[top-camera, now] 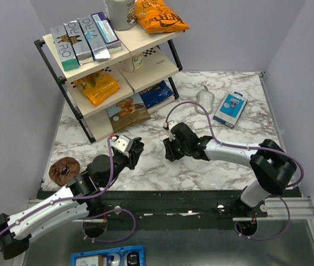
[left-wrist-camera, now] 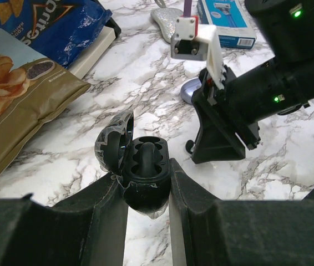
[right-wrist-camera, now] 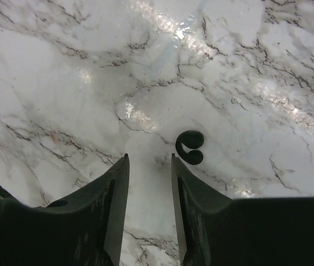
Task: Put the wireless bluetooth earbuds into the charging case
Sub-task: Pick up the earbud from the center of the board.
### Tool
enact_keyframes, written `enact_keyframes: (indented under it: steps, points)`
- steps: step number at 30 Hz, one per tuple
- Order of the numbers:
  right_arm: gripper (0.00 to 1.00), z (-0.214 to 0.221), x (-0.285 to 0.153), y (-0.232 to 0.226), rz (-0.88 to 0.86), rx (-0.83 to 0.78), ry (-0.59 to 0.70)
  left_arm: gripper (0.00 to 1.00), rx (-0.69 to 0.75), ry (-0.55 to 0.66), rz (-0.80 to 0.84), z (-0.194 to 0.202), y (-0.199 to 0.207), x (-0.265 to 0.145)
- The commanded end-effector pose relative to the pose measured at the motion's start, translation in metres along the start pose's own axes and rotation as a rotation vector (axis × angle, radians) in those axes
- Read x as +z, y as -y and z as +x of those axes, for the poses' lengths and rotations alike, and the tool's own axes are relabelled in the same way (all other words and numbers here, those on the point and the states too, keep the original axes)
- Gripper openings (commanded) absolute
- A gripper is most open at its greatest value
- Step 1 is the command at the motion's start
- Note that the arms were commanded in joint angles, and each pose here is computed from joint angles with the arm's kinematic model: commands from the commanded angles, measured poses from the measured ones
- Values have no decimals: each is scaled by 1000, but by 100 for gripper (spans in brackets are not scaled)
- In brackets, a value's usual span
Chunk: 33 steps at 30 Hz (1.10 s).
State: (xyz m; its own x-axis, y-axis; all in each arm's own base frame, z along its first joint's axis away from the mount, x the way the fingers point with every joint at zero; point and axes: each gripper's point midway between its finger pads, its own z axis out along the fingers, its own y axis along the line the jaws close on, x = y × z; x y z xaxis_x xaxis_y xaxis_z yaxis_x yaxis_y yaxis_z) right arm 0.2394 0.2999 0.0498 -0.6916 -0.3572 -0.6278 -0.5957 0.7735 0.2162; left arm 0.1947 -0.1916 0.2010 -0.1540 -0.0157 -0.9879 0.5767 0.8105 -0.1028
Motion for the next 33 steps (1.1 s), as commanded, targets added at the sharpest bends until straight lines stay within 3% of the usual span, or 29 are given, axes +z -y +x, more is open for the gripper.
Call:
enact_keyframes:
  steps: [1,33]
  points:
    - [45,9,6,2,5,-7,-37,0,-12,17,23,-5,4,-1]
    - [48,5,19,17,90,-30,-40,0,-15,9,21,-1,4,1]
